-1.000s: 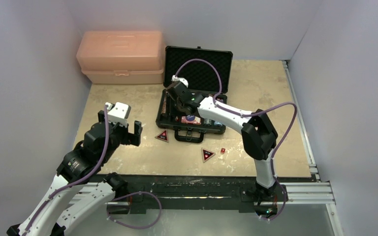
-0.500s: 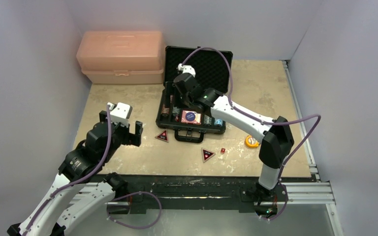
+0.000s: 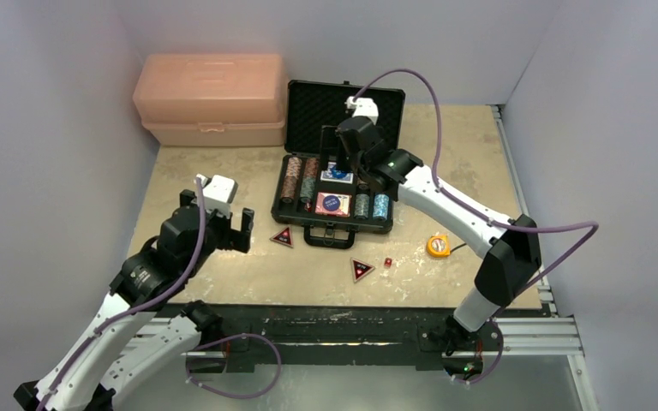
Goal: Pack up texas hold em set
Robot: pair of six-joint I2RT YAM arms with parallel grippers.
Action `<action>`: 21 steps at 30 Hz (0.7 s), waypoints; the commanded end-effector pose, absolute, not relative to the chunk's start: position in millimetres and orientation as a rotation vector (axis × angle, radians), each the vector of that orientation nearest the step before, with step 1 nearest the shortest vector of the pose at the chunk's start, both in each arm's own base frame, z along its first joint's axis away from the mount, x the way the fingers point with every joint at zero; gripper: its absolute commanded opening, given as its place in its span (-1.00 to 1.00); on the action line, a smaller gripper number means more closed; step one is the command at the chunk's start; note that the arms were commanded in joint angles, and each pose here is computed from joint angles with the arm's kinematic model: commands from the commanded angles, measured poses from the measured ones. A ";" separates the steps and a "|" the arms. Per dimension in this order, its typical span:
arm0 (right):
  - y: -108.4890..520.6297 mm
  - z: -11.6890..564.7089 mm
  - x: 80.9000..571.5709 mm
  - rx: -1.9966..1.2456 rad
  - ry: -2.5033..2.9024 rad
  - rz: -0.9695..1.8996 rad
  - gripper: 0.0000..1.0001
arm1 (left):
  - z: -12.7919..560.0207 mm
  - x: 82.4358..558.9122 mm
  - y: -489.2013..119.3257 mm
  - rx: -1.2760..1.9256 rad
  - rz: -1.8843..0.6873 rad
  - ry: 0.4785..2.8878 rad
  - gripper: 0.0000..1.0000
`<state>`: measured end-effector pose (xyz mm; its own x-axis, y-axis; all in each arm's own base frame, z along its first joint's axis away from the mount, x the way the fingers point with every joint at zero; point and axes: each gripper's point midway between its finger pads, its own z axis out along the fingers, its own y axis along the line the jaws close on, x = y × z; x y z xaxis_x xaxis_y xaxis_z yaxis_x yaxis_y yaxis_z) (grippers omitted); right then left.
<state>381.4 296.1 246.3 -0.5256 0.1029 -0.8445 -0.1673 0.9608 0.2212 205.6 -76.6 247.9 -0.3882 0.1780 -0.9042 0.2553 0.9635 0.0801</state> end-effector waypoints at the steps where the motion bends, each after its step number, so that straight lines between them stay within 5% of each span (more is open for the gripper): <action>1: 268.5 251.6 383.7 0.012 2.066 0.298 0.98 | 242.9 208.4 -91.6 0.351 -0.137 2.013 1.00; 21: 194.7 144.4 275.9 0.164 2.391 0.211 0.90 | 218.9 206.2 -122.7 0.499 -0.237 2.142 0.80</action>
<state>300.5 206.1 156.8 -0.6951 0.1253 -0.7079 0.0062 0.9857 0.1683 206.0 -116.7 202.8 -0.5405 0.2853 -0.7915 0.4192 0.9070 0.0407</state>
